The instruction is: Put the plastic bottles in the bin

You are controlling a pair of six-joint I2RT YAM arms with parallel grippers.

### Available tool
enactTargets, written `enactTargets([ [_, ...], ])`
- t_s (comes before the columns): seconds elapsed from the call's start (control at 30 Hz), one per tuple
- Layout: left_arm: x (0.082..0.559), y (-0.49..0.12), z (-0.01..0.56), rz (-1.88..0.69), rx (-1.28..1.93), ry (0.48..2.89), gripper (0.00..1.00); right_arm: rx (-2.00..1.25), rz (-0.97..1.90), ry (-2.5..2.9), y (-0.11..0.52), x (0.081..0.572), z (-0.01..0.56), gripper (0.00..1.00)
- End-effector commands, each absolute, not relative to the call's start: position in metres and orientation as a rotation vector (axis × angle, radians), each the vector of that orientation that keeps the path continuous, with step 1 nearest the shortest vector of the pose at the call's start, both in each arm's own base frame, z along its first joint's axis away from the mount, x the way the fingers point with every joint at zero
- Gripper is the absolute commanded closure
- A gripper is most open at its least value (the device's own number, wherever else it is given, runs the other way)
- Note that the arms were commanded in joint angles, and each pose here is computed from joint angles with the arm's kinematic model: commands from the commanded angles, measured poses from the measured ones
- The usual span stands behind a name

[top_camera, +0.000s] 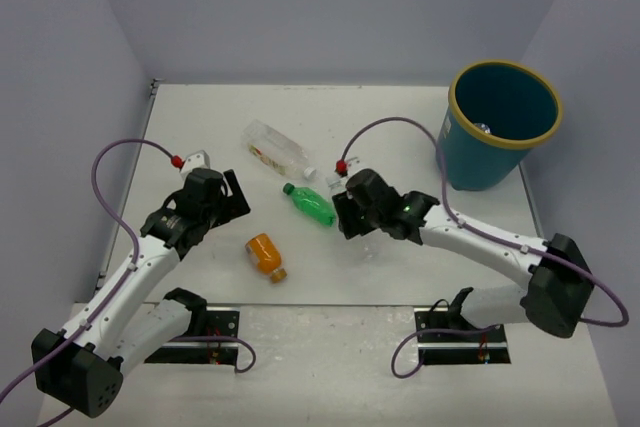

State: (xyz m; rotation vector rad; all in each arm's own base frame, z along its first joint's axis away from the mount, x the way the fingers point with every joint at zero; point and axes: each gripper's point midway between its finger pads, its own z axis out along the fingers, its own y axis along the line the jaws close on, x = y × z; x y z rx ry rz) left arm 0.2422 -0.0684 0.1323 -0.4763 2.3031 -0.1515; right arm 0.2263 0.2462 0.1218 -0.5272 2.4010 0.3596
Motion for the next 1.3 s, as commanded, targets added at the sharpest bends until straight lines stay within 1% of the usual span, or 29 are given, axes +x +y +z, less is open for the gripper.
enactTargets([
  [0.0,0.248,-0.07,0.138,-0.152,-0.464,2.282,0.0,-0.228,0.29,2.097,0.192,0.292,0.238,0.79],
  [0.07,0.249,-0.071,0.138,-0.159,-0.461,2.283,0.0,-0.106,0.223,1.964,0.156,0.312,0.294,0.78],
  [0.17,0.25,-0.076,0.137,-0.189,-0.45,2.29,0.0,0.061,0.088,1.832,0.101,0.333,0.351,0.79],
  [0.37,0.25,-0.077,0.137,-0.198,-0.447,2.28,0.0,0.255,-0.05,1.699,0.015,0.369,0.413,0.79],
  [0.43,0.25,-0.076,0.143,-0.198,-0.447,2.267,0.0,0.339,-0.109,1.654,-0.02,0.383,0.425,0.79],
  [0.47,0.25,-0.076,0.143,-0.196,-0.447,2.27,0.0,0.341,-0.105,1.637,-0.02,0.385,0.429,0.79],
  [0.53,0.249,-0.076,0.148,-0.21,-0.447,2.255,0.0,0.412,-0.147,1.622,-0.044,0.401,0.431,0.78],
  [0.6,0.248,-0.077,0.148,-0.222,-0.447,2.252,0.0,0.446,-0.183,1.598,-0.059,0.408,0.438,0.76],
  [0.7,0.246,-0.076,0.145,-0.222,-0.447,2.256,0.0,0.498,-0.243,1.605,-0.08,0.423,0.431,0.71],
  [0.73,0.246,-0.076,0.145,-0.221,-0.45,2.259,0.0,0.511,-0.256,1.609,-0.084,0.427,0.428,0.67],
  [0.77,0.246,-0.076,0.145,-0.222,-0.453,2.258,0.0,0.524,-0.266,1.616,-0.086,0.432,0.424,0.55],
  [0.83,0.247,-0.077,0.144,-0.223,-0.455,2.263,0.0,0.564,-0.298,1.614,-0.093,0.434,0.419,0.25],
  [0.9,0.247,-0.078,0.143,-0.227,-0.453,2.268,0.0,0.592,-0.315,1.616,-0.096,0.436,0.414,0.08],
  [0.93,0.247,-0.078,0.142,-0.224,-0.453,2.272,0.0,0.6,-0.32,1.616,-0.098,0.436,0.413,0.03],
  [1.13,0.251,-0.079,0.141,-0.218,-0.46,2.277,0.0,0.578,-0.27,1.612,-0.09,0.431,0.416,0.01],
  [1.27,0.253,-0.083,0.138,-0.227,-0.448,2.287,0.0,0.473,-0.164,1.603,-0.069,0.425,0.426,0.01],
])
